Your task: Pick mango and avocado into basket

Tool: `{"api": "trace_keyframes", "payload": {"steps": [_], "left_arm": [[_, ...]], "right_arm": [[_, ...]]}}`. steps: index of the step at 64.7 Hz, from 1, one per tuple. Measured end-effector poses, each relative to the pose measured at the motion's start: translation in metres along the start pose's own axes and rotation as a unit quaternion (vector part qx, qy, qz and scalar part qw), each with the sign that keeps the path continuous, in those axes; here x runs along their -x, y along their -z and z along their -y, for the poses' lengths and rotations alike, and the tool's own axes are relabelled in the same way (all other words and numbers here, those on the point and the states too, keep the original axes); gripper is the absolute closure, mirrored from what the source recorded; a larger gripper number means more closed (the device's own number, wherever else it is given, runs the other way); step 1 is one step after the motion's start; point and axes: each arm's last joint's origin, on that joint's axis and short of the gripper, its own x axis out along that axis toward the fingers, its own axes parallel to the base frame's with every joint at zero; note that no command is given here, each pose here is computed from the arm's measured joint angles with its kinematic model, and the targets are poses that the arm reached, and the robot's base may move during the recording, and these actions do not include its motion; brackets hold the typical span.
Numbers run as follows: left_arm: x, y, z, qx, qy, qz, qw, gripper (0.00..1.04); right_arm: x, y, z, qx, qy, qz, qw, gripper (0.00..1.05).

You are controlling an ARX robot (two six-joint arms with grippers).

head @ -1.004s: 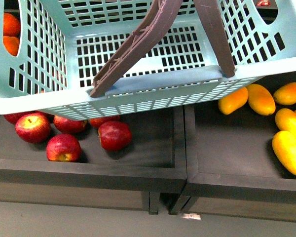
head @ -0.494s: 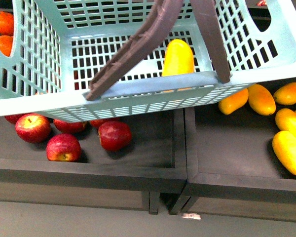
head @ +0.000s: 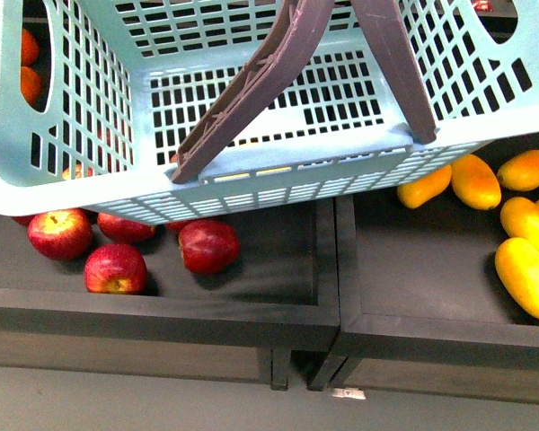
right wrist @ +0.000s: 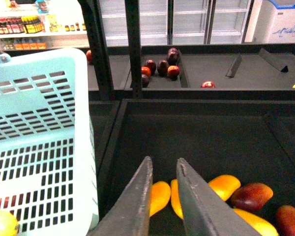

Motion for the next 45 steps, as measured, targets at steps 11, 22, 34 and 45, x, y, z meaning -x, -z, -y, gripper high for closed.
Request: {"api": "trace_keyframes", "payload": {"steps": [11, 22, 34, 45], "left_arm": [[0.0, 0.0, 0.0, -0.002, 0.0, 0.0, 1.0, 0.9], [0.0, 0.0, 0.0, -0.002, -0.001, 0.001, 1.0, 0.9], [0.0, 0.0, 0.0, -0.001, 0.0, 0.0, 1.0, 0.9], [0.0, 0.0, 0.0, -0.001, 0.0, 0.0, 1.0, 0.9]], "right_arm": [[0.016, 0.014, 0.0, 0.007, 0.0, 0.002, 1.0, 1.03], [0.03, 0.025, 0.0, 0.007, 0.0, 0.003, 1.0, 1.03], [0.041, 0.035, 0.001, 0.007, 0.0, 0.002, 1.0, 1.03], [0.045, 0.037, 0.001, 0.008, 0.0, 0.004, 1.0, 0.8]]}}
